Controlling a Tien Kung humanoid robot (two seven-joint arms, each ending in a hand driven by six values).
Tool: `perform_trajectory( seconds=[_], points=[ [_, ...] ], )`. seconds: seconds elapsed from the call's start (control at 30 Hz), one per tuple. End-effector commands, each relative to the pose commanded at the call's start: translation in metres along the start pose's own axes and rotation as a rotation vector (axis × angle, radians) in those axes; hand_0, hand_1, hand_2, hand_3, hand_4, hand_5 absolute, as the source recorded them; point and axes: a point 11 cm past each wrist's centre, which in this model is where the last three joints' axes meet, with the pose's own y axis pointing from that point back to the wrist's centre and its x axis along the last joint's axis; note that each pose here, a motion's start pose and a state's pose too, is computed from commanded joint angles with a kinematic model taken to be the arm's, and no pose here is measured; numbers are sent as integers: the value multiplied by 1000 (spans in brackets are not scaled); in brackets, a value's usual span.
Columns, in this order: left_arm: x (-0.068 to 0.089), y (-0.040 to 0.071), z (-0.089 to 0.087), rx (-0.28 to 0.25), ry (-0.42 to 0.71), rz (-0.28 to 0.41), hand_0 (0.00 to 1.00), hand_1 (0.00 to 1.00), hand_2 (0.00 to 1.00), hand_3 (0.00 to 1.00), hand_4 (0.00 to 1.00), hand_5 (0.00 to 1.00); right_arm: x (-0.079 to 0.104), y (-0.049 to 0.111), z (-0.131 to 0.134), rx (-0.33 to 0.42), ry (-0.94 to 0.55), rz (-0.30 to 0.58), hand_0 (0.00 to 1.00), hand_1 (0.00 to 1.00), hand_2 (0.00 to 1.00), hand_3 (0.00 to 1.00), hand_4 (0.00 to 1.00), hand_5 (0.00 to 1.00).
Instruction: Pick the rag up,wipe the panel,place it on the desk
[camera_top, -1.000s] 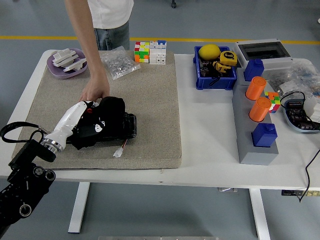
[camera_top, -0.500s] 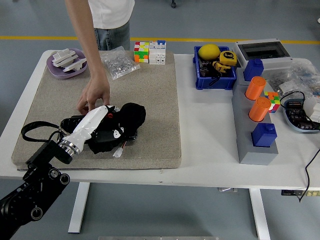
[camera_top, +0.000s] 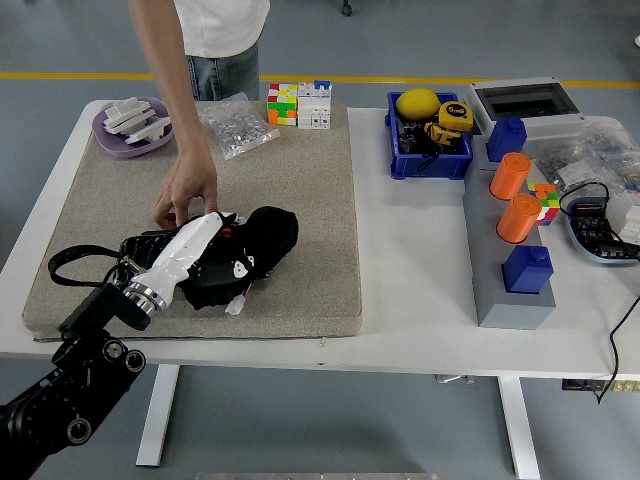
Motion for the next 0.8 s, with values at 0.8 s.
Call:
perform_trajectory(
  seconds=[0.8],
  points=[
    [74, 36, -67, 164, -44, 167, 281, 193, 519, 414, 2, 2, 7, 0, 0, -11, 21, 13, 541, 569, 640, 583, 998, 480]
  ],
)
